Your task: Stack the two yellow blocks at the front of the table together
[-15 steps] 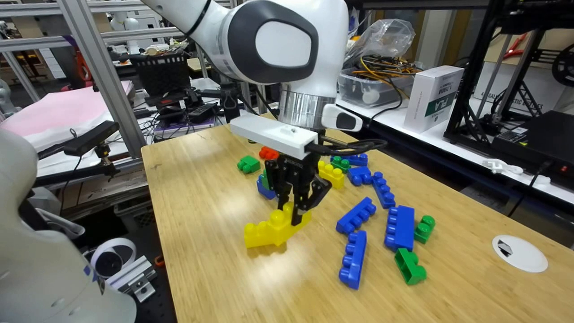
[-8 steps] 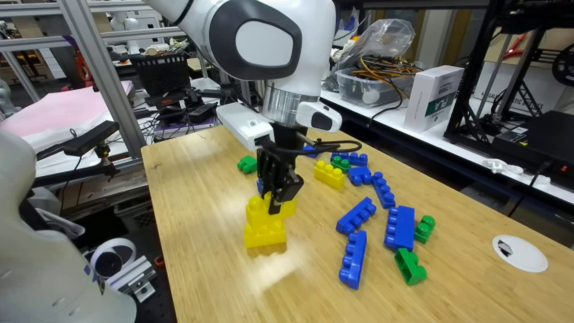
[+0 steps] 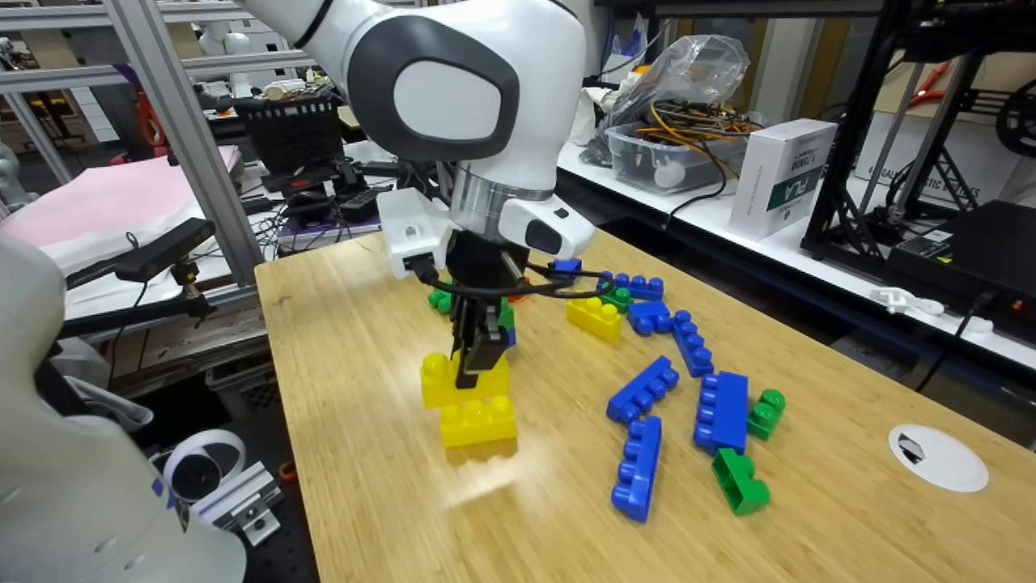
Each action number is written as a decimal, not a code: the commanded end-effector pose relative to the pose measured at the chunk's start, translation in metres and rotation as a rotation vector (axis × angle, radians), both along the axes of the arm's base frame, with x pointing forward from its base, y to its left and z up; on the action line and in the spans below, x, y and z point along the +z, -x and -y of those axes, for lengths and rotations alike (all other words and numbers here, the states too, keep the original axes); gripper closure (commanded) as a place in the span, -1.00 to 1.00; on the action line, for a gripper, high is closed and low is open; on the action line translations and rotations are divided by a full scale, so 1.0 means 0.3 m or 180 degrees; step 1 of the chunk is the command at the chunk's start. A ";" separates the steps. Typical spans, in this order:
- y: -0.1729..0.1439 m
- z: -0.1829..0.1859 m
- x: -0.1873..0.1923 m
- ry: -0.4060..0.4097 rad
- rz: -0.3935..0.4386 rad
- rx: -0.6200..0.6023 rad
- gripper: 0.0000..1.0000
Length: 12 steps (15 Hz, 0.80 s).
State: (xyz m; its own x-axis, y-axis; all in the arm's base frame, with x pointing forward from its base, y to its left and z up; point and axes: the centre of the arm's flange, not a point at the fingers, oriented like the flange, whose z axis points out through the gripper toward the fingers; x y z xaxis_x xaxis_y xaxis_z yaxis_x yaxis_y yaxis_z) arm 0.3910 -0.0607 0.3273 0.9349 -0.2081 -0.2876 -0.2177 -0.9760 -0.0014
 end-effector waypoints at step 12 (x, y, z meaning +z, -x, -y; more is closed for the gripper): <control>0.011 -0.054 -0.127 -0.0086 0.0282 -0.0725 0.80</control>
